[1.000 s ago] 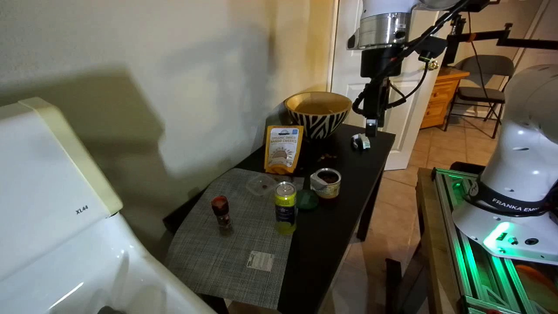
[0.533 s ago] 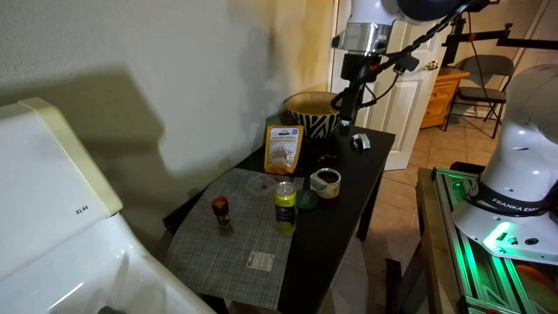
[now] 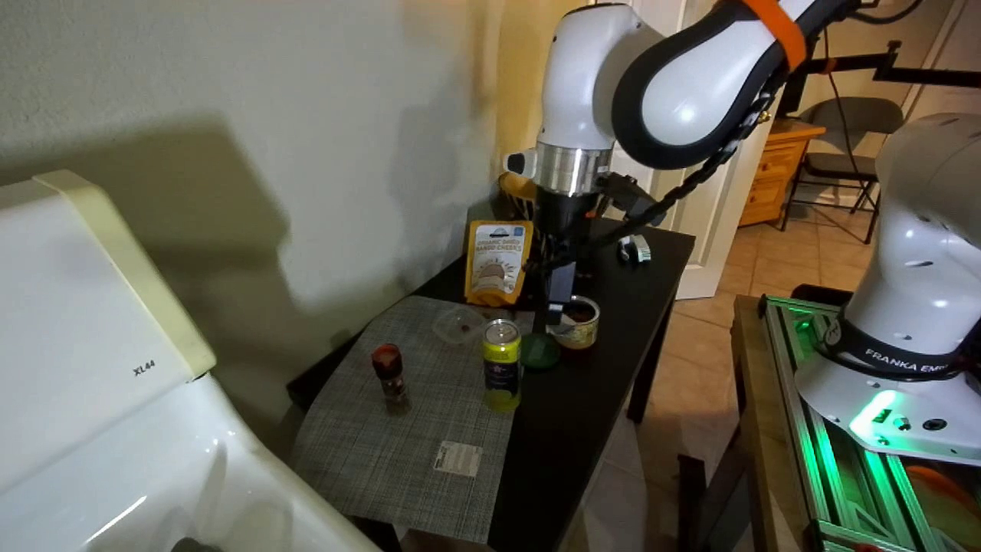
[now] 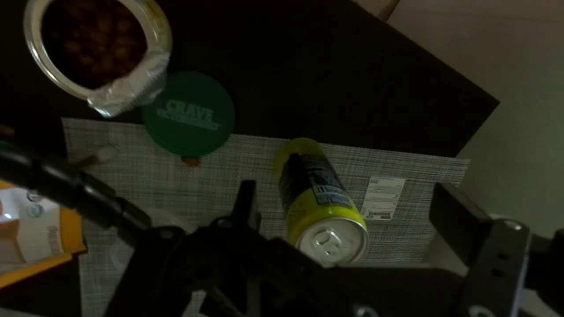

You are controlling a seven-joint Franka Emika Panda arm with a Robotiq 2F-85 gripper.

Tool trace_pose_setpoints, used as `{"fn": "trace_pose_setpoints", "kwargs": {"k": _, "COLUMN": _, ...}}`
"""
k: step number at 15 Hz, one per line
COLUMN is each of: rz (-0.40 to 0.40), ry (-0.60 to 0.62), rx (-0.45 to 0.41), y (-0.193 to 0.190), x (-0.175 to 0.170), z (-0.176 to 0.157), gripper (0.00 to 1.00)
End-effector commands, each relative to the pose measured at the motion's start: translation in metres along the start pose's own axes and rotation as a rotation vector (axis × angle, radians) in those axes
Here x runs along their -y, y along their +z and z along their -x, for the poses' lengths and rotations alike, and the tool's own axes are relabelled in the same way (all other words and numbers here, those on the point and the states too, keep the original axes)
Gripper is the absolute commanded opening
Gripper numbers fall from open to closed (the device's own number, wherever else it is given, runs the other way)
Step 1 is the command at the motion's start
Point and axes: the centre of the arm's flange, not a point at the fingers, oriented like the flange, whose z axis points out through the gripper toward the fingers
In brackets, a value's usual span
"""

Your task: Put the can in the brown bowl

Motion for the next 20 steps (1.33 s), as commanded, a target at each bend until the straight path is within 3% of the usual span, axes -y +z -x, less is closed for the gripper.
{"fn": "trace_pose_setpoints", "kwargs": {"k": 1, "rz": 0.039, "ry": -0.099, "rx": -0.037, "y": 0.021, "x": 0.013, "z": -0.041, "gripper": 1.0}}
{"fn": "trace_pose_setpoints", "kwargs": {"k": 5, "rz": 0.083, "ry": -0.17, "rx": -0.049, "y": 0.043, "x": 0.02, "z": -0.062, "gripper": 1.0}}
{"fn": "trace_pose_setpoints", "kwargs": {"k": 11, "rz": 0.093, "ry": -0.178, "rx": -0.016, "y": 0.067, "x": 0.012, "z": -0.071, "gripper": 0.99}}
{"fn": "trace_pose_setpoints", "kwargs": {"k": 12, "rz": 0.091, "ry": -0.179, "rx": -0.014, "y": 0.07, "x": 0.01, "z": -0.072, "gripper": 0.74}}
{"fn": "trace_pose_setpoints", "kwargs": {"k": 14, "rz": 0.089, "ry": -0.177, "rx": -0.007, "y": 0.074, "x": 0.007, "z": -0.074, "gripper": 0.7}}
{"fn": "trace_pose_setpoints", "kwargs": {"k": 18, "rz": 0.09, "ry": -0.152, "rx": 0.028, "y": 0.075, "x": 0.009, "z": -0.071, "gripper": 0.38}}
{"fn": "trace_pose_setpoints", "kwargs": {"k": 20, "rz": 0.086, "ry": -0.151, "rx": 0.03, "y": 0.065, "x": 0.017, "z": -0.07, "gripper": 0.38}}
